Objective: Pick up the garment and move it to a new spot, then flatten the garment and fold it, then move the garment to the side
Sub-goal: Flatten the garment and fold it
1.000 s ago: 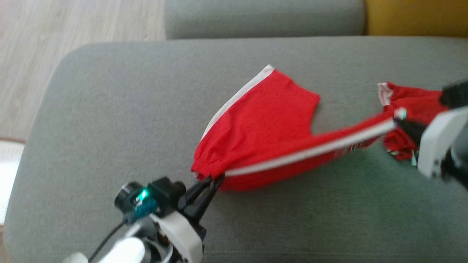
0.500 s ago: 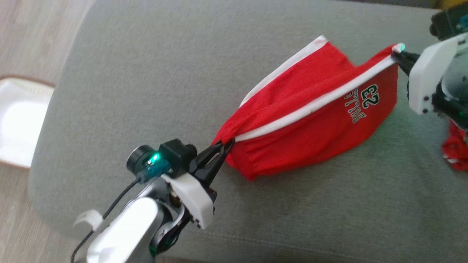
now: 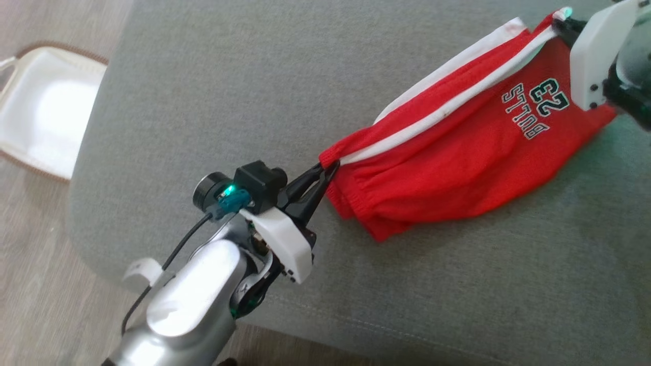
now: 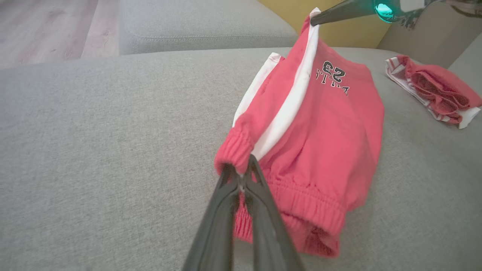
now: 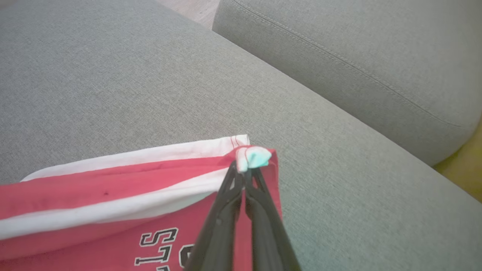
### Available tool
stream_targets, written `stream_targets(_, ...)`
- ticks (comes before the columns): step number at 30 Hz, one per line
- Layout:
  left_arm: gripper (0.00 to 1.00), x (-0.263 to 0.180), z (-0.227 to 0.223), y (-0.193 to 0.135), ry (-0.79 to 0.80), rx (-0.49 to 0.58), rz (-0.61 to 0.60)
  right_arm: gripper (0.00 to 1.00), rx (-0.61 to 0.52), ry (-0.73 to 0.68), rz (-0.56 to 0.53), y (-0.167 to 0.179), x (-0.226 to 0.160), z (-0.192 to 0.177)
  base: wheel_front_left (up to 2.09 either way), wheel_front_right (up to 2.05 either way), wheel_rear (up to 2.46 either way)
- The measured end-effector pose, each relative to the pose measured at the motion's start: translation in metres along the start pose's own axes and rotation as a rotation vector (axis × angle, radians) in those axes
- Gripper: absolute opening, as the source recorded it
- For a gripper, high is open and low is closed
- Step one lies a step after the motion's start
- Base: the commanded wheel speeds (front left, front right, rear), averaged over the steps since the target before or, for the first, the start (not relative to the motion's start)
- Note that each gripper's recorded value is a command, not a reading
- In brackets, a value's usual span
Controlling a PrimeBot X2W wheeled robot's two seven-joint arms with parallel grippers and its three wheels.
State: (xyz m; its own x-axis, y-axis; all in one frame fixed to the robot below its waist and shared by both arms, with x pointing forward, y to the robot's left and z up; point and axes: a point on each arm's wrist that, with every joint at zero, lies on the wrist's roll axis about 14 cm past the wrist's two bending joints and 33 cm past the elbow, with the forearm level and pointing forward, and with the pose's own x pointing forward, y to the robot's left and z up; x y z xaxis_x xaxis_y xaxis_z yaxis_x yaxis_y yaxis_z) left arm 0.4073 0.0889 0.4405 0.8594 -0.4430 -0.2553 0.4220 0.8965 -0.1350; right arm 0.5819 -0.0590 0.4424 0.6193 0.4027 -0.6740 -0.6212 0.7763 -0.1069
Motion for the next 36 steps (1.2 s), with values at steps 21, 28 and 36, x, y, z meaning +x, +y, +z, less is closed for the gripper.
stream_targets(21,1.00,0.010,-0.004,0.021,-0.024,0.000,0.076,1.00,-0.022,-0.158,-0.006,0.001,0.016,0.017,0.00,0.00,0.00)
stream_targets(28,1.00,0.007,0.032,0.034,-0.141,0.011,0.143,1.00,0.014,-0.429,-0.026,0.001,-0.027,0.052,0.00,0.00,0.00)
stream_targets(36,1.00,-0.006,0.069,0.042,-0.286,-0.020,0.229,1.00,0.095,-0.579,-0.052,0.009,-0.068,0.035,0.00,0.00,0.00)
